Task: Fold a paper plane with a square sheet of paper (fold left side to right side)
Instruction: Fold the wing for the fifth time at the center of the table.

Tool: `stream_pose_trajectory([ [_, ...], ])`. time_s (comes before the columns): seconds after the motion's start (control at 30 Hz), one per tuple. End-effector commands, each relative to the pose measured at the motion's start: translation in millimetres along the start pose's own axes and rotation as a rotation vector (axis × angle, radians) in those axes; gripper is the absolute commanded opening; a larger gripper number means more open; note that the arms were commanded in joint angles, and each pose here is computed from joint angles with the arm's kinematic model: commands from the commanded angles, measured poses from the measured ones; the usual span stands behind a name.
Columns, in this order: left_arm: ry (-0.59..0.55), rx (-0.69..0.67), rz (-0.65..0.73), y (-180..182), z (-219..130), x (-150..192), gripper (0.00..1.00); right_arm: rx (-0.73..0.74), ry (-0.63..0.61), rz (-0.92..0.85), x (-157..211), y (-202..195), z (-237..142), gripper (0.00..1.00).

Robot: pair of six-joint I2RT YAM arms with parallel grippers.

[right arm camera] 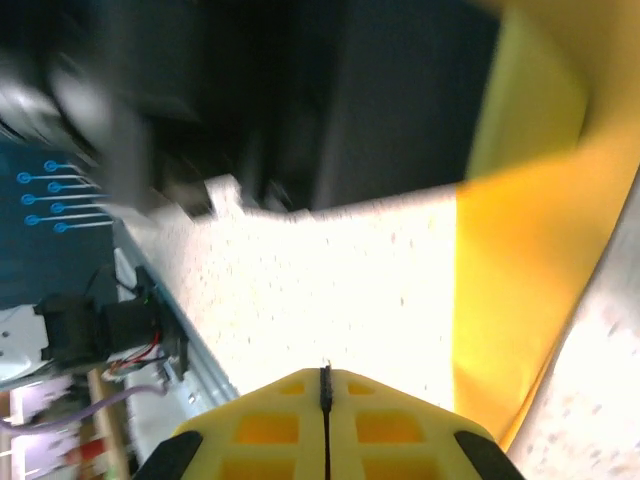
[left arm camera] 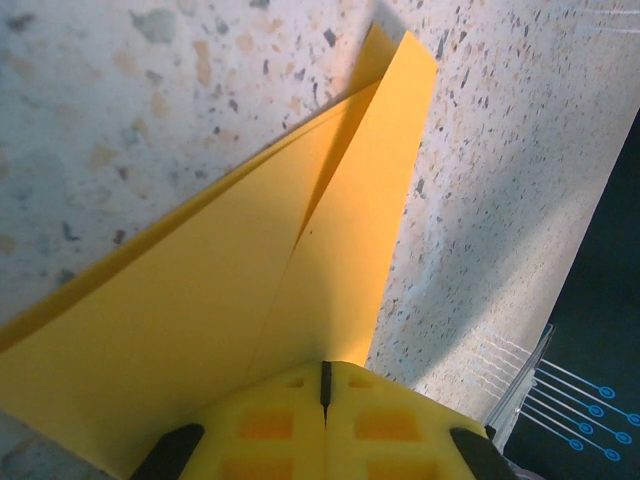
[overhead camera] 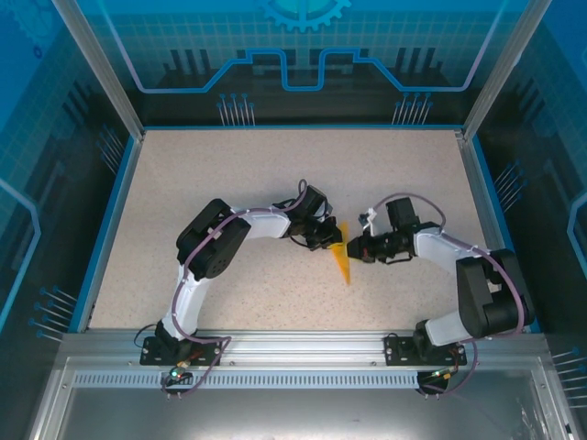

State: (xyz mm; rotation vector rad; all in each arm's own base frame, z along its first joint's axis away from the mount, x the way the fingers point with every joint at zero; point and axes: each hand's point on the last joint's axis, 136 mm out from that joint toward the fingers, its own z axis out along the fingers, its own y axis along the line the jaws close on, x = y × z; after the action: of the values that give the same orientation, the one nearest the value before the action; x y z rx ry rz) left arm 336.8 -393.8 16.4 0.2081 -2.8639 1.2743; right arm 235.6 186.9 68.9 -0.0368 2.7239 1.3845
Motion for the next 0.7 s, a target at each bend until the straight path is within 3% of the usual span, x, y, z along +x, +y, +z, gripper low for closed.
stream_pose_trajectory([
  [0.0, 0.04, -0.161, -0.067, 54, 13, 15, 0.04, -0.095, 0.074, 0.049, 20, 10, 12, 0.06],
  [0.23, 0.036, -0.161, -0.065, 53, 11, 14, 0.04, -0.075, 0.12, 0.095, 38, -8, 22, 0.06],
  [0.67, 0.036, -0.166, -0.067, 53, 12, 14, 0.03, -0.02, 0.145, 0.101, 40, -22, 32, 0.06],
])
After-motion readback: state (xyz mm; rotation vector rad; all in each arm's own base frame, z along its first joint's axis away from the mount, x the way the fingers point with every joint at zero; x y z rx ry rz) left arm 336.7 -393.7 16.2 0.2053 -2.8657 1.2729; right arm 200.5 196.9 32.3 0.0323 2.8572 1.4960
